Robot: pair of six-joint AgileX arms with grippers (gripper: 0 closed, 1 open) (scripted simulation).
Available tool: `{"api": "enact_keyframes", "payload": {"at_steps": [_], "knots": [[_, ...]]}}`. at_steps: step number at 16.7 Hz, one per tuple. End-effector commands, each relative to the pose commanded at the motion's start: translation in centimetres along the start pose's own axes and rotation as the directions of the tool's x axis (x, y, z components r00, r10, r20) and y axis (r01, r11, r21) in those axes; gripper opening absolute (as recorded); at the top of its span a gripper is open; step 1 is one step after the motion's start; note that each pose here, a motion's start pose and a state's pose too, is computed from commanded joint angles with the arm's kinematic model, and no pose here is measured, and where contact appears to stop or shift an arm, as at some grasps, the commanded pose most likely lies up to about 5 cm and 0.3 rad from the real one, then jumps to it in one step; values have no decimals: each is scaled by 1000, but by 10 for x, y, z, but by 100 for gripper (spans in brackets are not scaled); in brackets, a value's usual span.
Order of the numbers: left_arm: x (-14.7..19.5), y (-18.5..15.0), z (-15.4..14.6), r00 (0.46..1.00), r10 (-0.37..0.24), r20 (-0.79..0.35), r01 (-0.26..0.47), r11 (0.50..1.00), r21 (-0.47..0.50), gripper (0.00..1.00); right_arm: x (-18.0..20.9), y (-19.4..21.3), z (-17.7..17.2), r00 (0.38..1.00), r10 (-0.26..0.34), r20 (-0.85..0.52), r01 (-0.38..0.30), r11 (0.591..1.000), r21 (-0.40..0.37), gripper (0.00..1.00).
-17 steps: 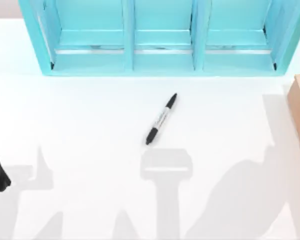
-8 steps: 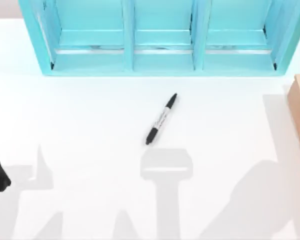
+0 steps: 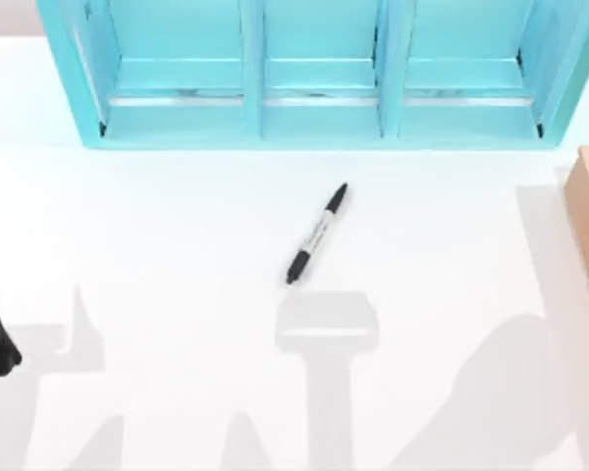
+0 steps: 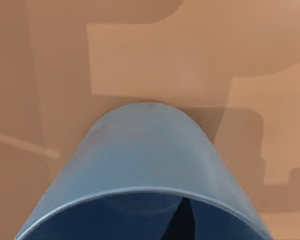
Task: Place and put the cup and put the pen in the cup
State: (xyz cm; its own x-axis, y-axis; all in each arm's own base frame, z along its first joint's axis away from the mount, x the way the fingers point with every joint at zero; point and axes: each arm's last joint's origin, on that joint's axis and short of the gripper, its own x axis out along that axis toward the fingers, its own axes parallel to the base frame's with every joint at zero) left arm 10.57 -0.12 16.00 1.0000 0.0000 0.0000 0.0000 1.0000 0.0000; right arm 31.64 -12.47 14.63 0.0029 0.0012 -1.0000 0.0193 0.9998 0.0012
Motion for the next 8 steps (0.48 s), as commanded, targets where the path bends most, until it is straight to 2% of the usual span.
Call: {"api": "enact_keyframes", "payload": {"at_steps": [4,8], "knots": [[0,0,0,1000,0,0,0,1000,0,100,0,0,0,1000,0,0,0,1000,0,2],[0,0,0,1000,0,0,0,1000,0,100,0,0,0,1000,0,0,0,1000,0,0]]}}
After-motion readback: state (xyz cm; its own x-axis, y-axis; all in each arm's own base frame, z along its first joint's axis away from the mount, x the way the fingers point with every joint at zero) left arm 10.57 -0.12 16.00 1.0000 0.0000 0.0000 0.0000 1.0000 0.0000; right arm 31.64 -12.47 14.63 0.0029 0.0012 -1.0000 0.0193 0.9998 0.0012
